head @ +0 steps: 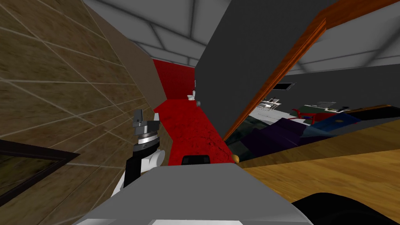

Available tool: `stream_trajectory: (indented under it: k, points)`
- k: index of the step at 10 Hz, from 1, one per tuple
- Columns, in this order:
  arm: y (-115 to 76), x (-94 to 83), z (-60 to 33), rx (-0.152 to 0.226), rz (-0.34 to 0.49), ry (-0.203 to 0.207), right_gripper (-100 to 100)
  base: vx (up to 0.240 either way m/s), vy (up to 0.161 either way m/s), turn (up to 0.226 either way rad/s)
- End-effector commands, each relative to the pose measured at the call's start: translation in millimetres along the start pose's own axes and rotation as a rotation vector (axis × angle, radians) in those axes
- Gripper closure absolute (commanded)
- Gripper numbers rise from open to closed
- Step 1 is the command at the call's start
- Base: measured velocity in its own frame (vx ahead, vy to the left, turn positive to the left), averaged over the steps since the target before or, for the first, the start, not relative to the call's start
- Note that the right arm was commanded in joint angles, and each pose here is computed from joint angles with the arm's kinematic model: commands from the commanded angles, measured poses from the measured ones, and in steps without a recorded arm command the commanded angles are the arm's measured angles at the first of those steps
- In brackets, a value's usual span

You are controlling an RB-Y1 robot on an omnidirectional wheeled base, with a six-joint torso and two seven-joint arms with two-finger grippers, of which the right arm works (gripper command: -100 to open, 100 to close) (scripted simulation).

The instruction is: Pull the door open

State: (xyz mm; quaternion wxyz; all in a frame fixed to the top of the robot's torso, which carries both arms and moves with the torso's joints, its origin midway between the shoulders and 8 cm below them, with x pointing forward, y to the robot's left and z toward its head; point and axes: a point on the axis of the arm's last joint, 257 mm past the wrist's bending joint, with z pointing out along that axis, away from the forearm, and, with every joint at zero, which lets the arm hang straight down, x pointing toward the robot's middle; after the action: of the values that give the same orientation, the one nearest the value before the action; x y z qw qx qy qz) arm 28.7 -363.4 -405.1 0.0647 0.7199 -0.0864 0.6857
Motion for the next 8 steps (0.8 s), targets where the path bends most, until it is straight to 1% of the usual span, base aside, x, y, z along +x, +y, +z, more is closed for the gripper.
stream_trajectory:
  k: [1,3,4,5,6,7,8]
  points:
    - [5.5,-3.3,-2.3,-0.011,-0.009,-0.022,100,-0.008,-0.015,0.021]
    - [6.3,-9.7,-10.1,-0.023,-0.005,-0.055,100,-0.018,-0.002,0.116]
    - [6.3,-9.7,-10.1,-0.023,-0.005,-0.055,100,-0.024,0.002,0.034]
    - [3.0,-13.4,-20.2,-0.026,-0.009,-0.078,100,-0.043,0.011,0.219]
    - [3.0,-13.4,-20.2,-0.026,-0.009,-0.078,100,-0.036,0.003,0.120]
    - [2.3,-12.4,-18.6,-0.025,-0.007,-0.072,100,-0.018,0.002,-0.003]
    - [3.0,-13.4,-20.2,-0.026,-0.009,-0.078,100,-0.009,0.002,-0.017]
